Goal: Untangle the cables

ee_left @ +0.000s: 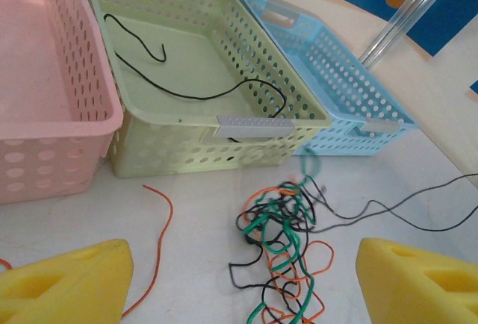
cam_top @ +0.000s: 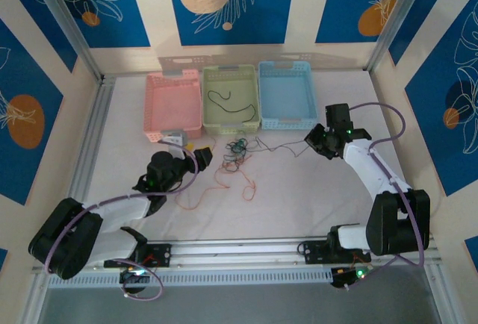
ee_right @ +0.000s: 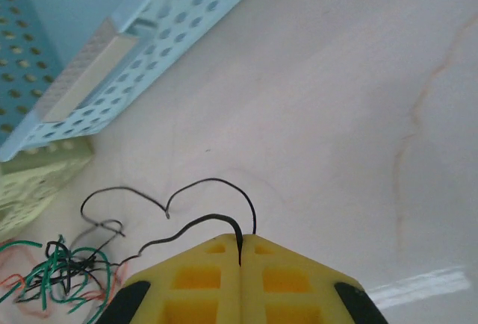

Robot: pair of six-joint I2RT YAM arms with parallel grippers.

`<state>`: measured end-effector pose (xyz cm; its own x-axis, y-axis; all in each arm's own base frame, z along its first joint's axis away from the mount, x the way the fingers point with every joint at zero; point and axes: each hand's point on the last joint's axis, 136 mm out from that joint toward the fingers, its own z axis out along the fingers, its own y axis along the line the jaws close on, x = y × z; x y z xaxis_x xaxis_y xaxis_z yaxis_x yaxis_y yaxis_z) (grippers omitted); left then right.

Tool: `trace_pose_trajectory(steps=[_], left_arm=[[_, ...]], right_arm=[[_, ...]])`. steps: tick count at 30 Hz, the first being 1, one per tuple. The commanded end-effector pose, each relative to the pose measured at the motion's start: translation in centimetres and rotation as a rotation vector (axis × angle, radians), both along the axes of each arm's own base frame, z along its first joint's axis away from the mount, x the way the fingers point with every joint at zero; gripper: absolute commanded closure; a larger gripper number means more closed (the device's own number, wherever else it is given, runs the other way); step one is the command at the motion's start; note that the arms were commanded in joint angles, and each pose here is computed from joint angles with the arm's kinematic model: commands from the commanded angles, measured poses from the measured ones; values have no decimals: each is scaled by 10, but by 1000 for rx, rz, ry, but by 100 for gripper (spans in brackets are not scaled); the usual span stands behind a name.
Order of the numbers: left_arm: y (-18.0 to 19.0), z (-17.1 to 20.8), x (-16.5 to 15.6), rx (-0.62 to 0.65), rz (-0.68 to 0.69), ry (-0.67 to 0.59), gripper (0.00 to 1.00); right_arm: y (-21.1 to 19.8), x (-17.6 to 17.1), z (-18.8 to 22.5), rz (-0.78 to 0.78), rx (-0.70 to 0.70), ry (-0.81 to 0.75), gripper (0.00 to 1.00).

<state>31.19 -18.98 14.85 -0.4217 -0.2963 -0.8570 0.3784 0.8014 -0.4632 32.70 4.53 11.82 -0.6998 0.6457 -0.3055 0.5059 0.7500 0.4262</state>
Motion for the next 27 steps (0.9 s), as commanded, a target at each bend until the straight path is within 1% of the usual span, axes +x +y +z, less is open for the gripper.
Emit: trace_pose_trajectory(steps=[1, 2, 3, 5, 7, 9, 10, 12, 14, 15, 19, 22, 27], left_arm=[[-3, 9, 5, 4, -14, -24, 21], [-3, 9, 5, 3, -12, -24, 21], [-2, 10, 5, 4, -5, -26, 21], [3, 10, 5, 5, 16, -28, 21], [5, 11, 4, 2, 23, -32, 21], [1, 10, 4, 3, 7, -30, 21], [0, 10, 5, 6, 3, -26, 21], [-1, 8, 6, 10, 1, -18, 21], [-1, 8, 6, 10, 2, -17, 21], [-1, 8, 6, 10, 2, -17, 21], [0, 8, 6, 10, 4, -17, 21], [0, 8, 6, 9, 5, -16, 21], [0, 8, 6, 9, 3, -18, 21]], right_arm=[[-32, -10, -1, -55, -153, 54, 87], [-39, -11, 2, -71, -186, 62, 80], [-43, -11, 5, -75, -214, 59, 75], [-42, -9, 13, -58, -235, 38, 67], [-36, -8, 21, -27, -236, 21, 64], [-16, -2, 30, 55, -201, -30, 63], [-2, 1, 34, 108, -160, -60, 63], [39, 7, 41, 250, -31, -125, 64], [63, 7, 36, 304, 46, -90, 65], [72, 6, 30, 319, 59, -54, 65], [95, 6, -2, 304, 74, 68, 66], [115, 10, -22, 324, 94, 119, 66], [132, 24, -50, 310, 117, 194, 67]])
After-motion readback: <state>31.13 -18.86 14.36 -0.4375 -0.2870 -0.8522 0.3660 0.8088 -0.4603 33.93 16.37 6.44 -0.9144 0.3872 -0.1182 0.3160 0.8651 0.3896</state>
